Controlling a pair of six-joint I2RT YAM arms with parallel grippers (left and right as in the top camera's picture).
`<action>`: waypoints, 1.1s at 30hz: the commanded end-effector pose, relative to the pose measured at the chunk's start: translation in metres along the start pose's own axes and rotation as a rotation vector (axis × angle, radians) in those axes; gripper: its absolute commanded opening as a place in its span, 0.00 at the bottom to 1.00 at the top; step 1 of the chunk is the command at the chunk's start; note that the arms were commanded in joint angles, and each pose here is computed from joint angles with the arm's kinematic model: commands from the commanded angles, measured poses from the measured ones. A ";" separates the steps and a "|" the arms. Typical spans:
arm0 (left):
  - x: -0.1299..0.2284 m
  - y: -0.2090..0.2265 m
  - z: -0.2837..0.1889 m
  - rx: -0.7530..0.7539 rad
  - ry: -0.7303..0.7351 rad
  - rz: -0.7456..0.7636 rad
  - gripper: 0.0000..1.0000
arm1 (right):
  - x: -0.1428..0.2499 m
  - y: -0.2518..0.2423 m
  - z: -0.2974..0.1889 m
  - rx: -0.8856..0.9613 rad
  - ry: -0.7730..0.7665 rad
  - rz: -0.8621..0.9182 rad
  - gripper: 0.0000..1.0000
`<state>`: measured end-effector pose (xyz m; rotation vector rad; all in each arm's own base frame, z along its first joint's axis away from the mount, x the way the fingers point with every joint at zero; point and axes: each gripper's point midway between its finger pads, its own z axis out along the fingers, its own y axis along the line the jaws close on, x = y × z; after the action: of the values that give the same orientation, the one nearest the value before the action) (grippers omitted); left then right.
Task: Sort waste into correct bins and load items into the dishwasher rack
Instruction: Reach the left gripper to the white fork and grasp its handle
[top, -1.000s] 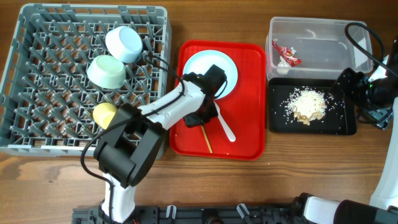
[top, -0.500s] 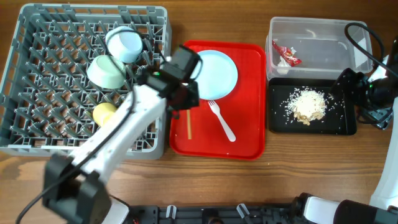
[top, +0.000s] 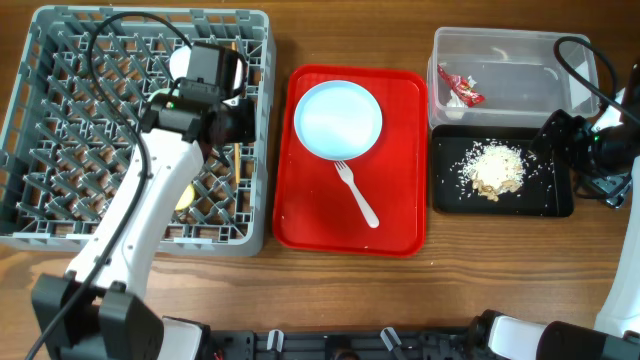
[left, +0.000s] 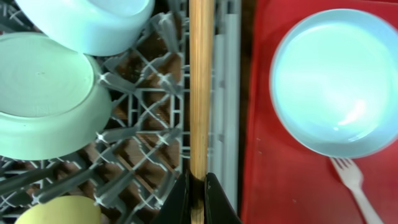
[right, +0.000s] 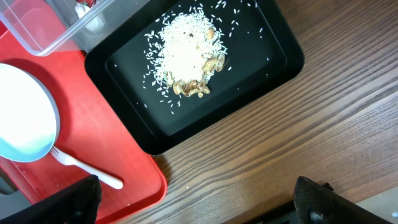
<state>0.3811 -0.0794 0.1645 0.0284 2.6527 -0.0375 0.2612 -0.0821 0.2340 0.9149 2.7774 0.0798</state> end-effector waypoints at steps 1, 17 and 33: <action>0.001 0.008 0.022 -0.026 0.036 0.006 0.07 | 0.001 0.000 -0.008 -0.008 -0.024 -0.014 1.00; 0.007 -0.081 0.000 0.307 0.049 -0.046 0.53 | 0.001 0.000 -0.008 -0.007 -0.022 -0.014 1.00; 0.089 -0.199 0.089 0.155 0.196 -0.234 0.65 | 0.001 0.000 -0.008 -0.008 -0.022 -0.014 1.00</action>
<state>0.3313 -0.2835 0.0680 -0.1854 2.8477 -0.4281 0.2597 -0.0816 0.2337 0.9172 2.7835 0.0802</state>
